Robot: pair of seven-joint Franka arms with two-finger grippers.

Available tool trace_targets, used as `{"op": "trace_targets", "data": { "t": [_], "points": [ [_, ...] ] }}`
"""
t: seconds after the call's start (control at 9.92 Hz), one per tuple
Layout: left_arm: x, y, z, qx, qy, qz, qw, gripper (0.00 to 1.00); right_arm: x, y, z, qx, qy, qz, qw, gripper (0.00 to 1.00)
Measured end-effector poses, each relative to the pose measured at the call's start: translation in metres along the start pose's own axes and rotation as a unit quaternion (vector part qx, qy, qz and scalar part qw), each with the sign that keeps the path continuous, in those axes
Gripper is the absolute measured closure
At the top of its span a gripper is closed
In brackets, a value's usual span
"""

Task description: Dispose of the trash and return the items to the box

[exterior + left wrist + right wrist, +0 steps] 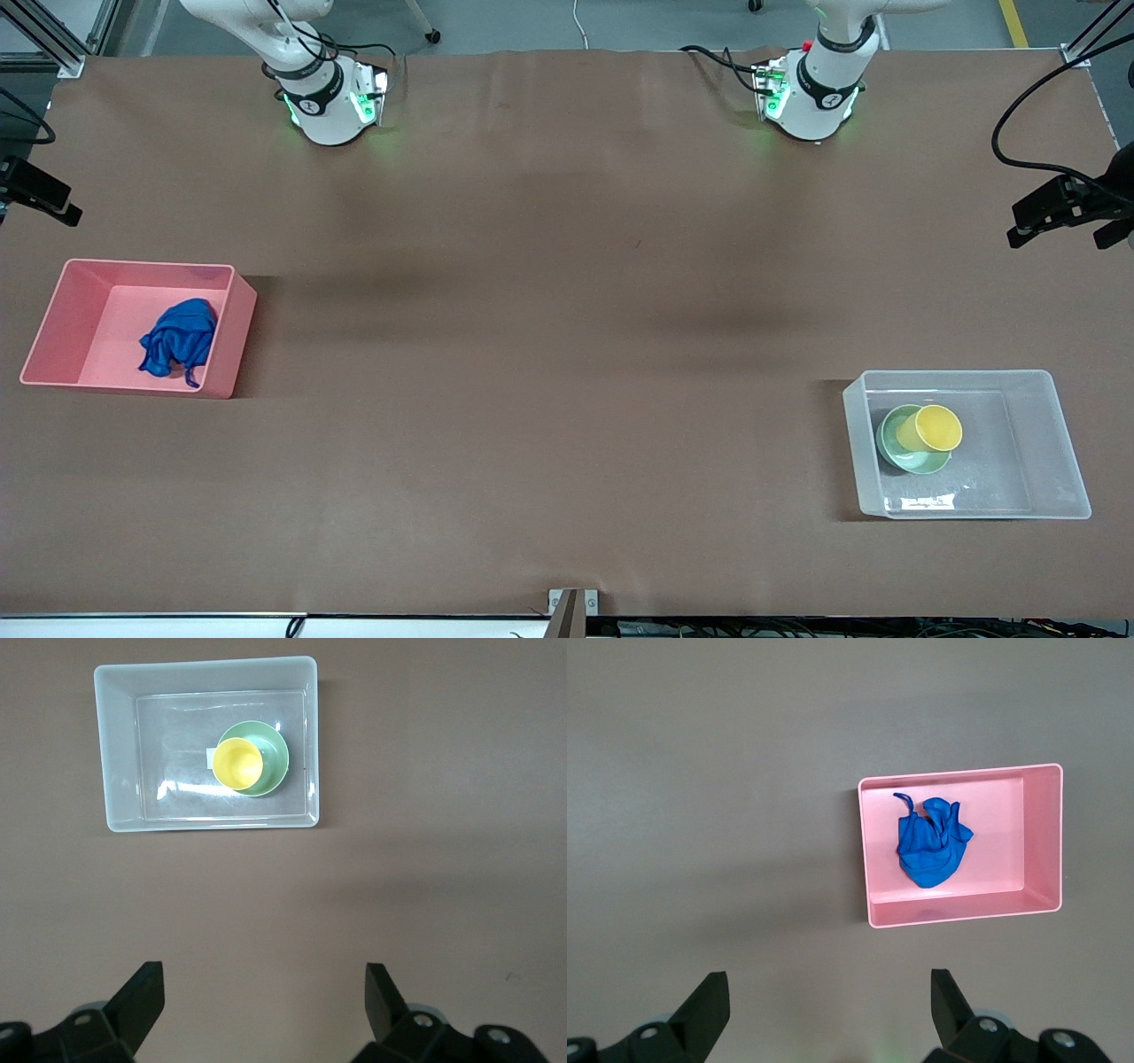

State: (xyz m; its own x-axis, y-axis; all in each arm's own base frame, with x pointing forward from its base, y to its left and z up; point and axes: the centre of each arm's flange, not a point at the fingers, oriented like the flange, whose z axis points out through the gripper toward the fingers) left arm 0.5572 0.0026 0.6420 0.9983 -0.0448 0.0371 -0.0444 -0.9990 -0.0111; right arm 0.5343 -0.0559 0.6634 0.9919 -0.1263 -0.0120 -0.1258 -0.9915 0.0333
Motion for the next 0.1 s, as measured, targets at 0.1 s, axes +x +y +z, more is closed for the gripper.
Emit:
{"op": "trace_targets", "data": {
  "t": [0.1],
  "points": [
    [-0.0012,0.0004,0.0009,-0.002,-0.001,0.000,1.000,0.00,0.0000,0.0000,0.0000,0.000,0.000,0.000,1.000,0.00]
  ]
}}
